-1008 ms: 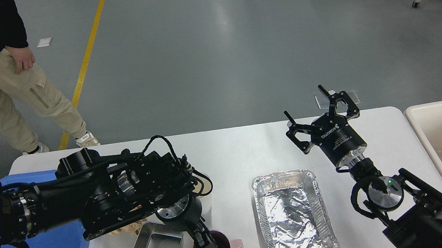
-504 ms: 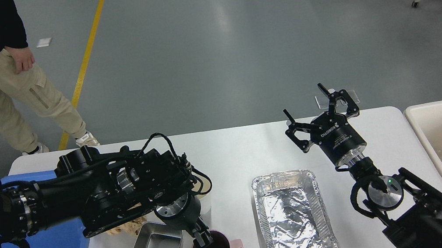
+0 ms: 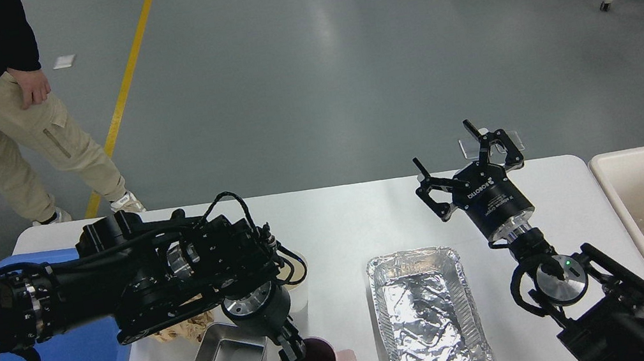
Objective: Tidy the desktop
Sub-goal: 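Lift the pink mug and lower it into the blue tray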
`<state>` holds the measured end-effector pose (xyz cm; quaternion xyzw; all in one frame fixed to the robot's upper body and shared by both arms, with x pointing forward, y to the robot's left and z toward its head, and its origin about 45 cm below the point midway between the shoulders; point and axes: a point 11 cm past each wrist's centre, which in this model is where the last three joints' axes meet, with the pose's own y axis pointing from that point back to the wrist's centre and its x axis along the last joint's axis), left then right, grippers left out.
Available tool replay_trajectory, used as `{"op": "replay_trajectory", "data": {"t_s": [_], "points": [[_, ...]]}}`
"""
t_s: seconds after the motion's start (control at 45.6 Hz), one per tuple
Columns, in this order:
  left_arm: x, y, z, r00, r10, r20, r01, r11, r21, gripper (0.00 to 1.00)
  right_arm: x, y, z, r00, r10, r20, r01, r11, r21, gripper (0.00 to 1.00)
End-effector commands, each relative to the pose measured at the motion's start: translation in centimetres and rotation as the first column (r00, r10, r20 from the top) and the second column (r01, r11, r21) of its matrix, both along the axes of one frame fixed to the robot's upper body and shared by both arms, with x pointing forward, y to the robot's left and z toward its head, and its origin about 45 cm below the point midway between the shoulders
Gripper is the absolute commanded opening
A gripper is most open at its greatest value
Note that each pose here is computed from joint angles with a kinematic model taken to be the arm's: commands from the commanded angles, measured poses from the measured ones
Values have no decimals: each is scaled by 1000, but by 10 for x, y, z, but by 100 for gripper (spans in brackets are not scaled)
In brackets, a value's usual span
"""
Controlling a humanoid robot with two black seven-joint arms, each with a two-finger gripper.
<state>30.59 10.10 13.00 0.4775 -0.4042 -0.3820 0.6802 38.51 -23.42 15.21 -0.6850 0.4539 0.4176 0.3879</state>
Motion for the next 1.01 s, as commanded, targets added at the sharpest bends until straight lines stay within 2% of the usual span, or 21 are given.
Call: {"op": "replay_trajectory", "data": {"t_s": [0.0, 0.285, 0.592, 0.789, 0.986], "points": [[4, -4, 7, 1000, 0, 11, 0, 1000, -17, 0, 0, 0, 0, 1000, 1, -1, -1, 1000, -1, 100], [19, -36, 63, 999, -9, 47, 15, 993, -118, 1, 1, 1, -2, 1000, 1, -7, -1, 1000, -4, 100], [28, -56, 145, 995, -3, 99, 24, 977, -212, 2, 1, -3, -3, 1000, -4, -10, 4, 1000, -13, 100], [23, -29, 177, 990, -2, 142, 36, 970, -241, 3, 1, -12, -3, 1000, -15, -13, 14, 999, -29, 100], [30, 33, 197, 977, 84, 197, -41, 976, -214, 3, 1, -21, -3, 1000, -25, -14, 24, 998, -49, 100]]}}
